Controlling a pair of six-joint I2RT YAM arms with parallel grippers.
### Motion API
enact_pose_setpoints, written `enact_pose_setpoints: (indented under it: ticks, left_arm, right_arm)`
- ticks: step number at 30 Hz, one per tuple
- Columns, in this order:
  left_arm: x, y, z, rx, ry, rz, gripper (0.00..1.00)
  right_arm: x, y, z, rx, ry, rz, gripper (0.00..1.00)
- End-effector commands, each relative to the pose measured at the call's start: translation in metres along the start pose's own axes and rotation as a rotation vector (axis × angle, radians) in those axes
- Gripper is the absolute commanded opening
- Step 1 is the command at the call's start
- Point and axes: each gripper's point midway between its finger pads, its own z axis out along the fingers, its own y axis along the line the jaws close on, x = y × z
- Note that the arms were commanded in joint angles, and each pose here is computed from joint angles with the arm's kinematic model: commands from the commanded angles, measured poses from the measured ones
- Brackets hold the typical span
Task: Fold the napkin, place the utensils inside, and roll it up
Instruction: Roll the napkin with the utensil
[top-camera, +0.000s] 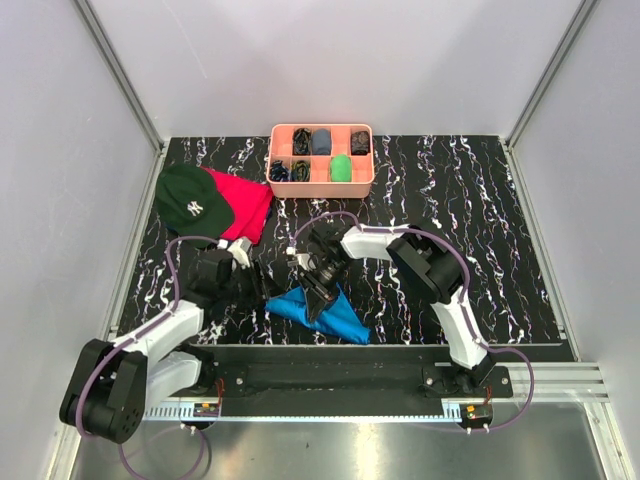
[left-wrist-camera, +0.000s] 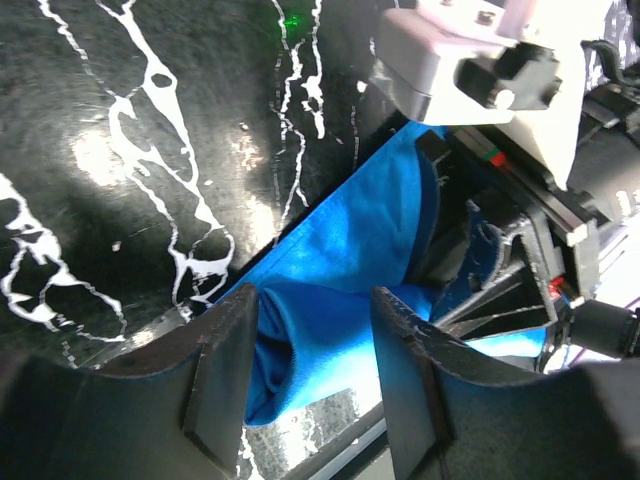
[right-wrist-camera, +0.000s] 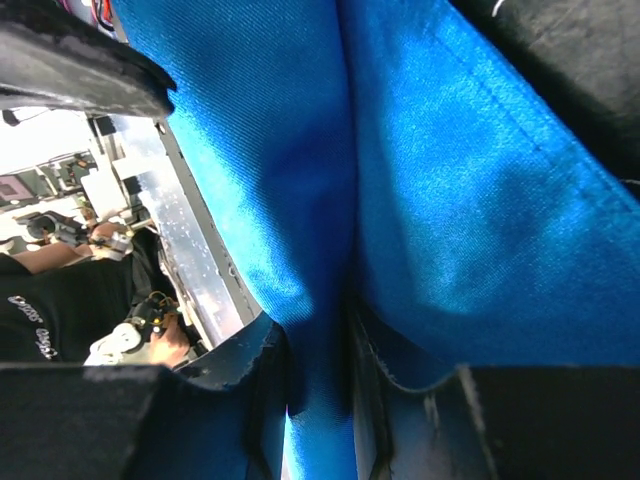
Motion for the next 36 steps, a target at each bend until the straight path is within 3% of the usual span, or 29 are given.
enact_pose_setpoints:
  ticks: [1, 2, 7, 14, 21, 25, 31, 36]
  left_arm:
    - [0.0, -0.011, 0.004, 0.064, 0.003, 0.015, 0.47]
    - [0.002, -0.009, 0.005, 0.061, 0.011, 0.012, 0.45]
    - [0.007, -0.001, 0.009, 0.016, 0.045, -0.011, 0.14]
    - [0.012, 0.012, 0.013, -0.055, 0.09, -0.04, 0.0]
    - [0.015, 0.022, 0.016, -0.113, 0.12, -0.059, 0.0]
    - [0.015, 0.027, 0.017, -0.148, 0.141, -0.07, 0.0]
    - [0.017, 0.03, 0.02, -0.169, 0.17, -0.083, 0.0]
    - [0.016, 0.031, 0.022, -0.175, 0.178, -0.084, 0.0]
  right_arm:
    - [0.001, -0.032, 0.002, 0.093, 0.014, 0.038, 0.32]
    - [0.001, -0.033, 0.002, 0.093, 0.012, 0.041, 0.32]
    - [-0.004, -0.035, -0.003, 0.109, -0.006, 0.035, 0.33]
    - [-0.024, -0.033, -0.025, 0.233, -0.087, -0.045, 0.54]
    - [-0.049, -0.007, -0.063, 0.346, -0.241, -0.164, 0.68]
    - [-0.061, 0.009, -0.084, 0.449, -0.365, -0.315, 0.77]
    - [-0.049, 0.02, -0.07, 0.681, -0.381, -0.564, 0.82]
    - [-0.04, 0.012, -0.057, 0.758, -0.338, -0.617, 0.83]
